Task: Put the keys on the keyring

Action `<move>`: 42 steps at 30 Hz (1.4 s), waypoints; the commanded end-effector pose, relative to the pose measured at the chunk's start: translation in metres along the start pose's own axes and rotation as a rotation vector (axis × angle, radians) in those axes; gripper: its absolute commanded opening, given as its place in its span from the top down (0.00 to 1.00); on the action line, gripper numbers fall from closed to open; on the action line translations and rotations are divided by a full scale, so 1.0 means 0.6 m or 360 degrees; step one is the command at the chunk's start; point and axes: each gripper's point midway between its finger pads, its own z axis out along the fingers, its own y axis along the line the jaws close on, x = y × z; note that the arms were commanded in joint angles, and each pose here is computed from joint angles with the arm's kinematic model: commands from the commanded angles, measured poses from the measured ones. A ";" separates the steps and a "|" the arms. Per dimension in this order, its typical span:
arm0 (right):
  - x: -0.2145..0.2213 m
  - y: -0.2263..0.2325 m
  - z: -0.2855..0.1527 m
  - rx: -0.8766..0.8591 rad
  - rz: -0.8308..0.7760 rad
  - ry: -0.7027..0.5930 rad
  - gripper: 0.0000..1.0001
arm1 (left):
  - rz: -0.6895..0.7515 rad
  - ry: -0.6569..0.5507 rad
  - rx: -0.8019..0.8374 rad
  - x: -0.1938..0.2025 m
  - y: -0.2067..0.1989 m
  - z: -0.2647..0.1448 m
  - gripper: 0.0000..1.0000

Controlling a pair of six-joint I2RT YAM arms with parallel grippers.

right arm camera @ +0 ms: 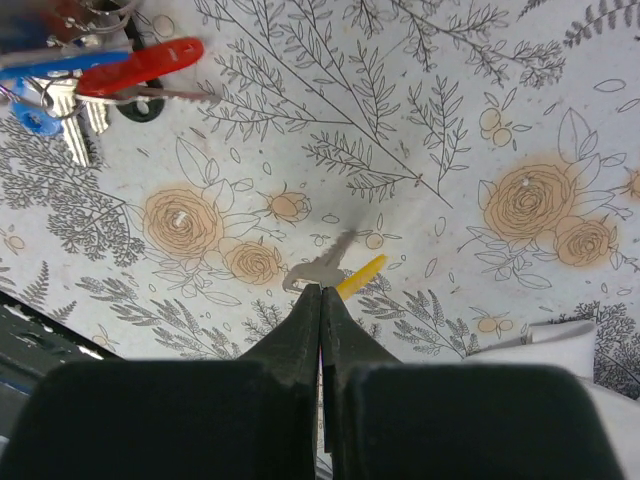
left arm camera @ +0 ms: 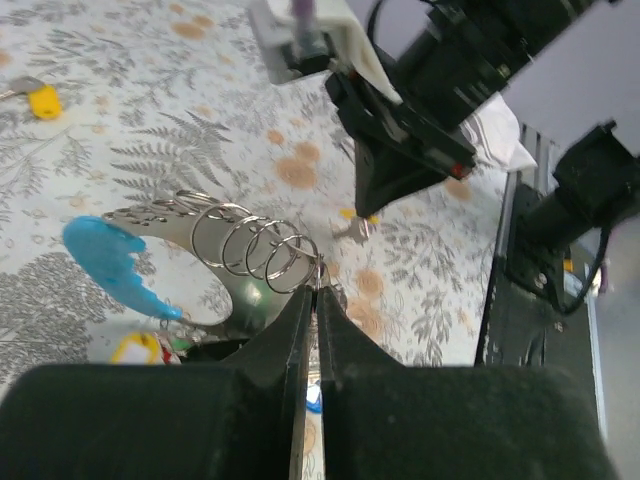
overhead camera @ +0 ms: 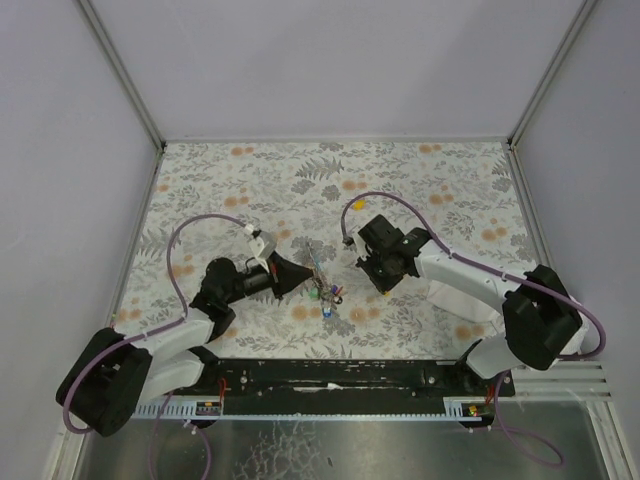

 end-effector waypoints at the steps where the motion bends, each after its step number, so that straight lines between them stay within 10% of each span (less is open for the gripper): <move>1: 0.000 -0.011 0.002 0.0044 -0.0005 0.0094 1.00 | 0.0321 -0.0202 0.0253 -0.025 -0.044 -0.007 1.00; 23: -0.090 0.006 0.099 -0.0093 -0.0109 0.0136 0.89 | 0.0419 -0.0278 -0.0101 -0.032 0.014 -0.031 1.00; 42: -0.100 0.021 0.020 -0.0145 -0.0111 -0.0373 0.64 | 0.0335 -0.0198 -0.0056 -0.011 0.019 -0.021 1.00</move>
